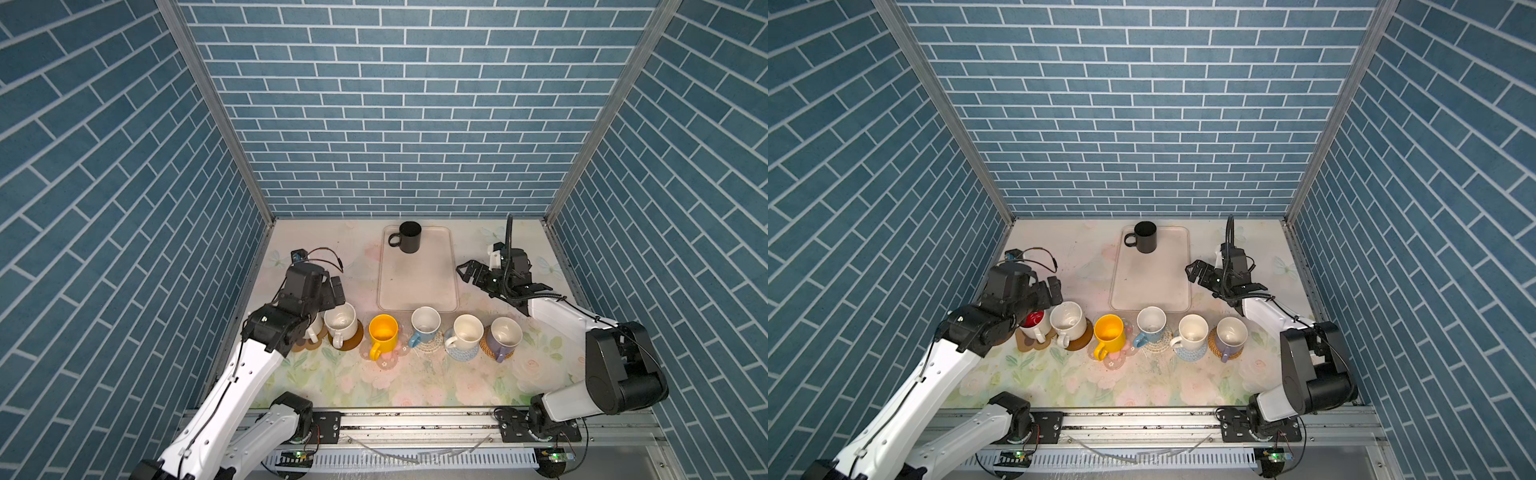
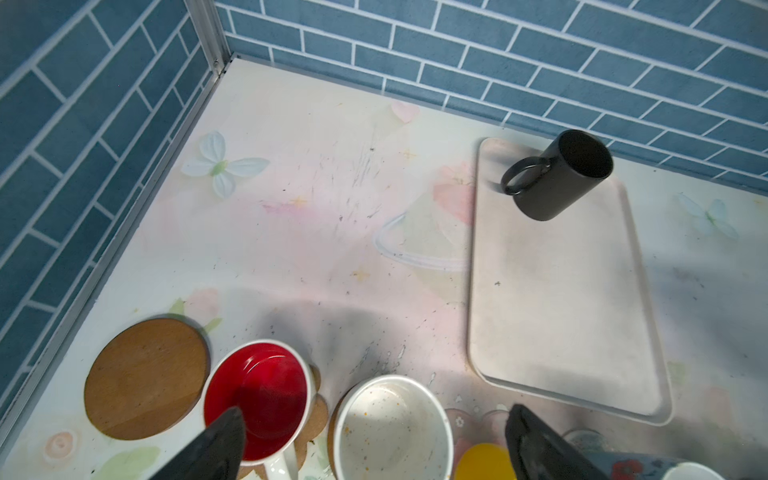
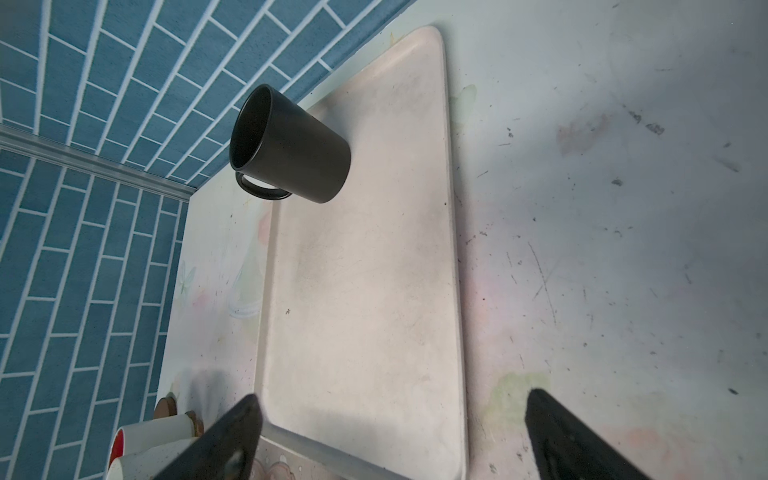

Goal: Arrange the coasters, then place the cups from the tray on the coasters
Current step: 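Raise left gripper and move it over the black mug on the tray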

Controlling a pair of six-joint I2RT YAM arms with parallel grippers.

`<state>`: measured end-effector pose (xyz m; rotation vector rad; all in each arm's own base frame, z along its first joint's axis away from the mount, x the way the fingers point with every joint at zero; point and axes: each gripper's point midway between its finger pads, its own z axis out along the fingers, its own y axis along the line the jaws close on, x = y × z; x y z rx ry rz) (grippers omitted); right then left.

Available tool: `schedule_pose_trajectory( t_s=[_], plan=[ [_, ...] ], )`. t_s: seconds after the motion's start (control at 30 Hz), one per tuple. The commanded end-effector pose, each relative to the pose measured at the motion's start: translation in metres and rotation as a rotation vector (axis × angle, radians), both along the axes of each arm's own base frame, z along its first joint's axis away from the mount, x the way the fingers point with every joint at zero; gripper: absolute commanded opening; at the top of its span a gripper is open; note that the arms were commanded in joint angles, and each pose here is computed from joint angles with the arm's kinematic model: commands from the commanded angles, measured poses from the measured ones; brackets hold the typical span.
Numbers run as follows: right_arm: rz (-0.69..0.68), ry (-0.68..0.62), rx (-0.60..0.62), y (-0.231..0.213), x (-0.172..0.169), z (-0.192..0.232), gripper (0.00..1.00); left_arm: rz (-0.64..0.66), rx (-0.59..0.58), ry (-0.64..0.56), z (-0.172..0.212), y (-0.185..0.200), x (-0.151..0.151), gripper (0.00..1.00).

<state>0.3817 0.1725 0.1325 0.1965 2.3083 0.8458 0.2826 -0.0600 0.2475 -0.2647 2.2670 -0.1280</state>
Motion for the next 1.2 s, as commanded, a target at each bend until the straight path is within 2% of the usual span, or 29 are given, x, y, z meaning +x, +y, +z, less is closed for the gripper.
schedule_pose_trajectory(
  t_s=[0.0,0.17,0.27,0.33,0.63,0.97,1.17],
  plan=[
    [0.013,-0.022,0.034,0.003,-0.003,0.007,0.99,-0.045,0.008,0.105,-0.006,-0.010,0.004,0.99],
    [0.005,-0.035,0.037,-0.001,-0.002,0.011,0.99,-0.130,-0.024,0.106,-0.002,-0.037,0.035,0.99],
    [-0.001,-0.043,0.037,-0.003,-0.002,0.014,0.99,-0.260,-0.024,0.067,0.004,-0.059,0.052,0.99],
    [-0.007,-0.042,0.036,-0.006,-0.001,0.013,0.99,-0.294,-0.010,0.057,0.006,-0.067,0.066,0.99],
    [-0.028,-0.038,0.034,-0.014,0.002,0.012,0.99,-0.408,-0.045,0.158,-0.008,-0.114,0.130,0.99],
    [-0.057,0.003,0.022,-0.024,0.008,-0.005,0.99,-0.548,0.088,0.138,-0.018,-0.134,0.180,0.99],
    [-0.066,0.031,0.011,-0.028,0.012,-0.016,0.99,-0.618,0.124,0.146,-0.041,-0.146,0.210,0.99]
  ],
)
